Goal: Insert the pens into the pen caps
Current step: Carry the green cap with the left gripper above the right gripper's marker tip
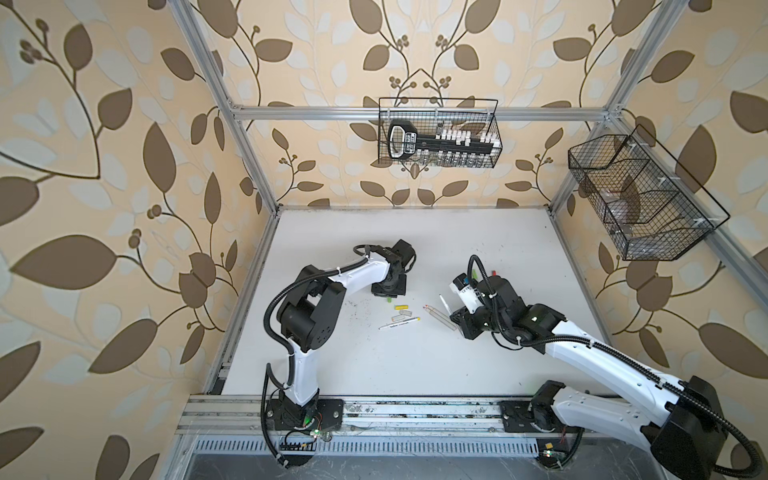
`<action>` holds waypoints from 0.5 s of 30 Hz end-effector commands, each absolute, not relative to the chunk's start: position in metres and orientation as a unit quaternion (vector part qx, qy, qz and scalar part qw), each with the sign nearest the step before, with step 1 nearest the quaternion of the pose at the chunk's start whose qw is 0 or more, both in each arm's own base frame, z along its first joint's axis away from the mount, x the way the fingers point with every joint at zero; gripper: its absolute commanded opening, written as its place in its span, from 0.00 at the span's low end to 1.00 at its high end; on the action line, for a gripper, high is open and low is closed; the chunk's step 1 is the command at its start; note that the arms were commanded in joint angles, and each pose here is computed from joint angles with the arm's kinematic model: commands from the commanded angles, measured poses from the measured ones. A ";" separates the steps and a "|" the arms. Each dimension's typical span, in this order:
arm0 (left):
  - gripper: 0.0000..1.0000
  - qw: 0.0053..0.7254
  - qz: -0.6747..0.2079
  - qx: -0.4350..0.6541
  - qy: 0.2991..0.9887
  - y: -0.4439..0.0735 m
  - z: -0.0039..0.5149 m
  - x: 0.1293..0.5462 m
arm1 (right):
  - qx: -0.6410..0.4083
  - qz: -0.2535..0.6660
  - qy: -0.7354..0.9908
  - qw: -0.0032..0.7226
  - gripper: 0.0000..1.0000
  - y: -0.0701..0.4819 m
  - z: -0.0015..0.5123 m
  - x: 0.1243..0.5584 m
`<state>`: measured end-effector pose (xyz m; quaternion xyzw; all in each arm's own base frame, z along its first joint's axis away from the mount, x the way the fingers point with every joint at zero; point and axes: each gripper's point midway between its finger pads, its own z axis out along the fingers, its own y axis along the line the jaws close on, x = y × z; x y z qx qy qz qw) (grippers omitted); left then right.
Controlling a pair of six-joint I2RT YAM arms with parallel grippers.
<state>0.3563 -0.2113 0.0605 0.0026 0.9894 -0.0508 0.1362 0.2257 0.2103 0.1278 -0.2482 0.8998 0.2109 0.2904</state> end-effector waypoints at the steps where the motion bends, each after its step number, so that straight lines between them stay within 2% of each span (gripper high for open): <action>1: 0.04 0.191 -0.126 0.013 0.973 -0.219 0.109 0.367 | -0.239 0.263 0.888 0.293 0.08 0.231 0.126 0.226; 7: 0.04 0.246 -0.263 -0.010 0.933 -0.217 0.158 0.357 | -0.255 0.309 0.865 0.302 0.07 0.262 0.128 0.224; 15: 0.05 0.297 -0.397 0.043 0.867 -0.235 0.211 0.324 | -0.252 0.363 0.841 0.314 0.07 0.295 0.134 0.229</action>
